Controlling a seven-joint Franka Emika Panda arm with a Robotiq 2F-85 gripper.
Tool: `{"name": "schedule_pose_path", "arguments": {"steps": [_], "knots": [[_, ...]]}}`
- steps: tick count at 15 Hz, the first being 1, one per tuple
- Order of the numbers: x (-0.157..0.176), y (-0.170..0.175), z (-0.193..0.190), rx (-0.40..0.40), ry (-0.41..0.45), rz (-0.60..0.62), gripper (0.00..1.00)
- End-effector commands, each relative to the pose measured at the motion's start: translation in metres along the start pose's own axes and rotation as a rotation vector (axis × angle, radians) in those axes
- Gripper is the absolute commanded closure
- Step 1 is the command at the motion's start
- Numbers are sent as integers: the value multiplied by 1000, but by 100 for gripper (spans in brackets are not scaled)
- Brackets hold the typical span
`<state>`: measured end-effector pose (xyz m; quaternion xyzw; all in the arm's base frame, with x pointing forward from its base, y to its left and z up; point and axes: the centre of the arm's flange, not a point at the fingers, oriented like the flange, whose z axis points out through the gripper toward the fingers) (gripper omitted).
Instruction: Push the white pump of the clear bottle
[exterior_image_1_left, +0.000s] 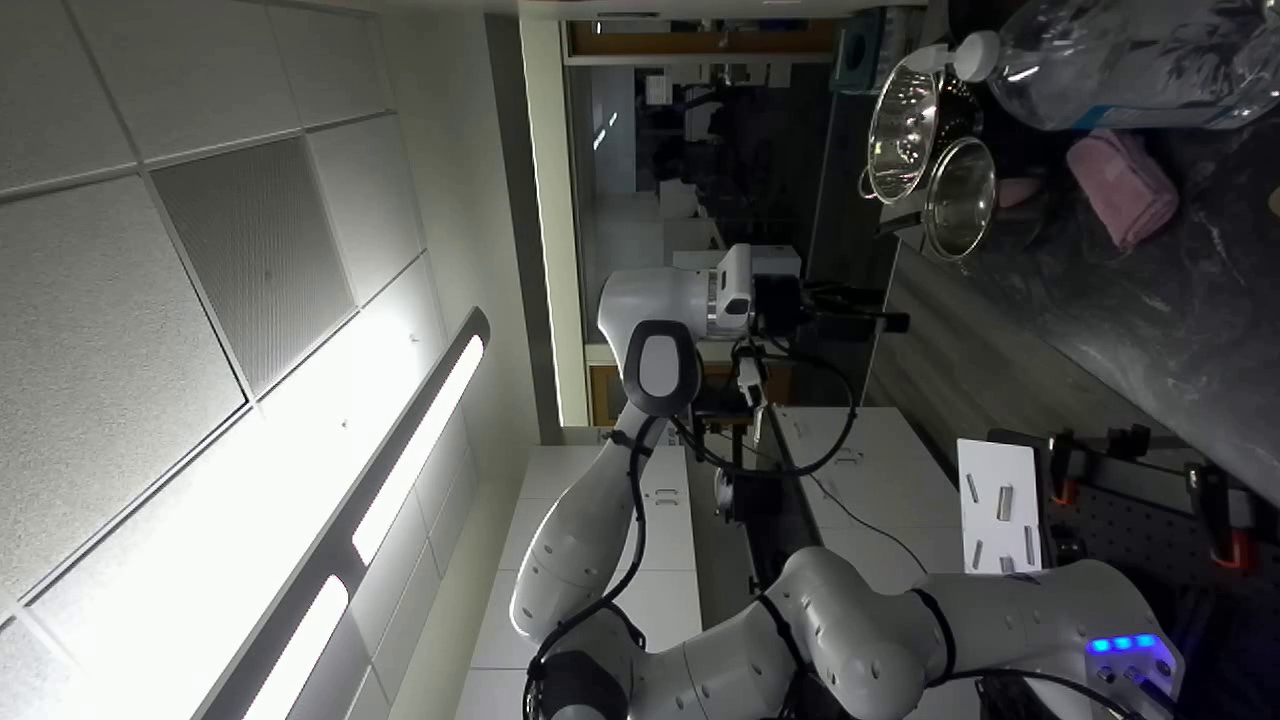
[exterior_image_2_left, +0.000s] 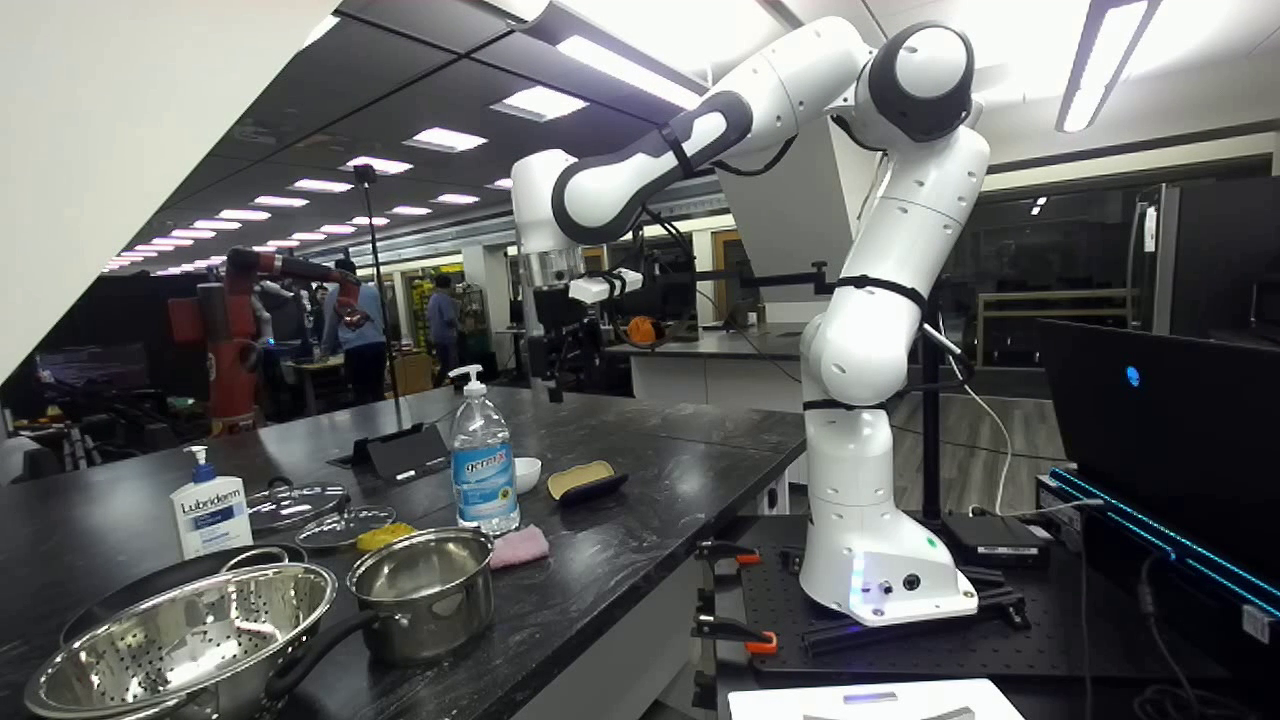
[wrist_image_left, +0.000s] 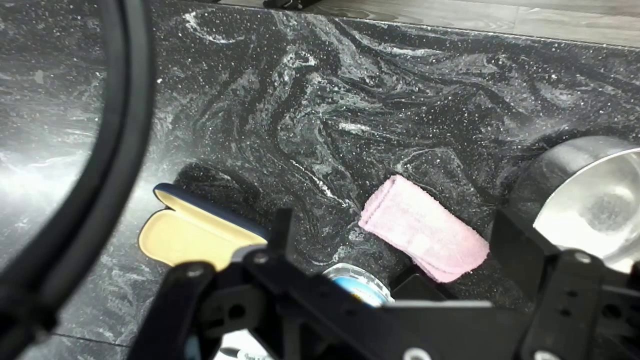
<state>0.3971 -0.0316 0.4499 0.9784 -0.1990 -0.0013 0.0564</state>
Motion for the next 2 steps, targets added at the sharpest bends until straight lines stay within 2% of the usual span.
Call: {"name": "schedule_pose_path", "arguments": {"steps": [1, 2], "knots": [[0, 0, 0, 0, 0, 0, 0], [0, 0, 0, 0, 0, 0, 0]]}}
